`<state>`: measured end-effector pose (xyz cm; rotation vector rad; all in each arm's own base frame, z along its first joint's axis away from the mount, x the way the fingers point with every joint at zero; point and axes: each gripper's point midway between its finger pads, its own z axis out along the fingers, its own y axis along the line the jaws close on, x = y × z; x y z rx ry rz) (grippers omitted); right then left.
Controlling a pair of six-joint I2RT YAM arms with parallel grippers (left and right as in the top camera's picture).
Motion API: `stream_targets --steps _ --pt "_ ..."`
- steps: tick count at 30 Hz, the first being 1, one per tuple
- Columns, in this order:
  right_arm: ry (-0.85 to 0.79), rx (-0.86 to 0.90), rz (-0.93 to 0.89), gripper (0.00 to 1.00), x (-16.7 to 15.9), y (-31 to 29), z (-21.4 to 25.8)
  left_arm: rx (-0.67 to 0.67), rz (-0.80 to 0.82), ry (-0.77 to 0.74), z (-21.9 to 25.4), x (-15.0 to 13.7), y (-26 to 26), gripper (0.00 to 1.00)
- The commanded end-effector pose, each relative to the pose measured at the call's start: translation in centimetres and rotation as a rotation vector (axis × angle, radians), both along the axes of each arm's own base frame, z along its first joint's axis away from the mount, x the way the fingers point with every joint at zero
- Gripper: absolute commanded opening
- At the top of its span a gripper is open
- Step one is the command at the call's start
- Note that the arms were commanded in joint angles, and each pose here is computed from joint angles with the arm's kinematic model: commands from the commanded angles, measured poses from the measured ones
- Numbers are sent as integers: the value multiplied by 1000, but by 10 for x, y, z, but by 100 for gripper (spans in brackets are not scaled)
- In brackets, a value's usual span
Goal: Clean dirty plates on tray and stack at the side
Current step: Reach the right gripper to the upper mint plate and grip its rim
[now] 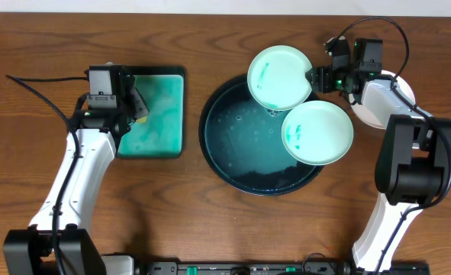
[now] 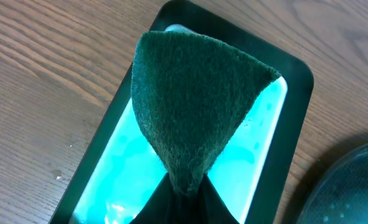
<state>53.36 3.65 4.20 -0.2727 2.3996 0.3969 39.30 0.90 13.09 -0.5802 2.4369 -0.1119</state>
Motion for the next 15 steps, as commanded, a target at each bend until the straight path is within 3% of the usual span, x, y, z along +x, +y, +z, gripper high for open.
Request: stream_targets --steps 1,8,10,12,15 --pt "1 25 33 70 -2 13 0 14 -5 15 -6 -2 3 7" --pt "26 49 33 69 0 17 -26 14 -6 16 -6 -2 3 7" --pt "20 65 46 64 1 20 -29 14 -6 16 -6 -2 3 7" --pt "15 63 45 52 3 20 -30 14 -6 16 -6 -2 3 7" --pt "-1 92 26 22 8 22 -25 14 -6 16 -6 -2 3 7"
